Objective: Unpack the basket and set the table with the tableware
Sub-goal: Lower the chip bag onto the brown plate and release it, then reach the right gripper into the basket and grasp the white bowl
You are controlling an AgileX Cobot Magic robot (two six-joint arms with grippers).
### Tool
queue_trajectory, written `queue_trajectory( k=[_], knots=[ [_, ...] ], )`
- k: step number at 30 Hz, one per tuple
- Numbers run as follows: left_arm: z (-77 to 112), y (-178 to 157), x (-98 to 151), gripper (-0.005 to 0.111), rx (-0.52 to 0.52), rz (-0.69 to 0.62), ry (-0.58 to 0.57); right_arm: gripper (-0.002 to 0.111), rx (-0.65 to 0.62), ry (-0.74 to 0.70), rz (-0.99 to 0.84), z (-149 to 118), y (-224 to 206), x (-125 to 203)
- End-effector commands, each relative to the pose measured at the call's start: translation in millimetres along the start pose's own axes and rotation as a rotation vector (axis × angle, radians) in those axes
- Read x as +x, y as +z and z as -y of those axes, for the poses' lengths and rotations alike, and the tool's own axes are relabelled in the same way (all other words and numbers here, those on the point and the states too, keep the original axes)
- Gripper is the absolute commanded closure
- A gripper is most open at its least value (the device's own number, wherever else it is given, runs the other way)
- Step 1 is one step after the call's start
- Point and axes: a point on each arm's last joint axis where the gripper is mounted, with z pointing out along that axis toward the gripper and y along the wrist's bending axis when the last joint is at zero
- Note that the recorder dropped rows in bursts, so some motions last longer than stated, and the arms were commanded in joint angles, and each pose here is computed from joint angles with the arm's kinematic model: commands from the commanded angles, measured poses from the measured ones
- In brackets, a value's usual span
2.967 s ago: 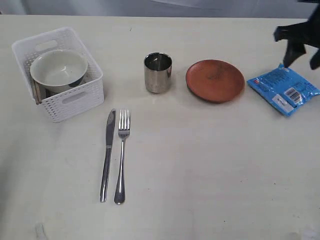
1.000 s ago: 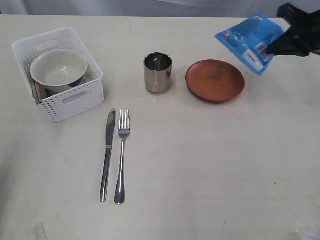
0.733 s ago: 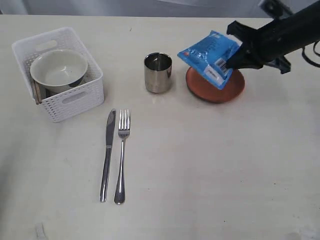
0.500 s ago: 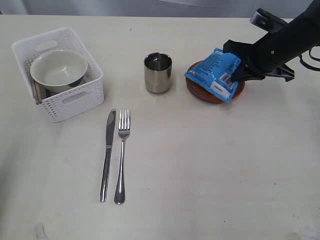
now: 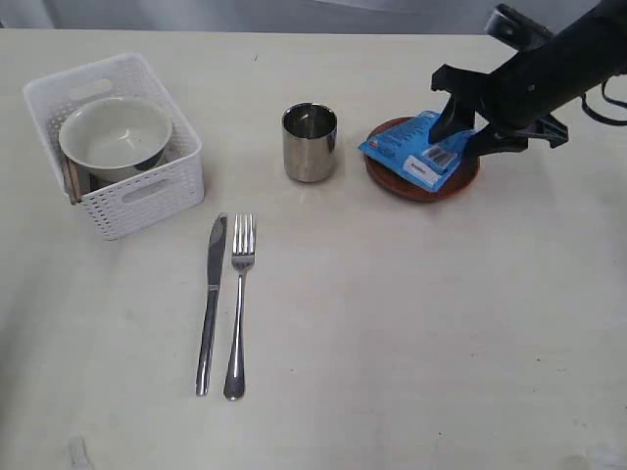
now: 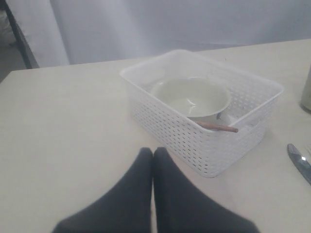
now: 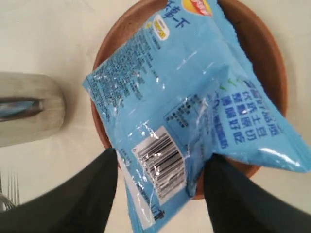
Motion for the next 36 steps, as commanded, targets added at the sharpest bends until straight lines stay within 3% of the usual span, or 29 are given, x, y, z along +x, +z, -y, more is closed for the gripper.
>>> queue_trajectory(
  k=[1, 6, 11, 16, 21, 26, 36],
  knots=[
    [0.3, 0, 0, 0.106, 0.004, 0.011, 0.002, 0.057, 0.041, -0.024, -0.053, -10, -27, -14],
    [0.3, 0, 0, 0.106, 0.004, 0.011, 0.002, 0.057, -0.005, -0.077, -0.248, -29, -55, -14],
    [0.3, 0, 0, 0.106, 0.004, 0.011, 0.002, 0.057, -0.094, -0.142, -0.161, -58, -72, -29],
    [0.3, 0, 0, 0.106, 0.004, 0.011, 0.002, 0.057, -0.260, -0.340, -0.137, -126, -75, -17],
    [0.3, 0, 0, 0.106, 0.004, 0.011, 0.002, 0.057, -0.283, -0.537, -0.003, -203, -54, 3],
    [0.3, 0, 0, 0.106, 0.004, 0.011, 0.002, 0.057, -0.217, -0.895, 0.067, -270, -15, 39],
    [0.3, 0, 0, 0.106, 0.004, 0.011, 0.002, 0.057, -0.058, -1.194, 0.014, -342, 64, 68]
  ],
)
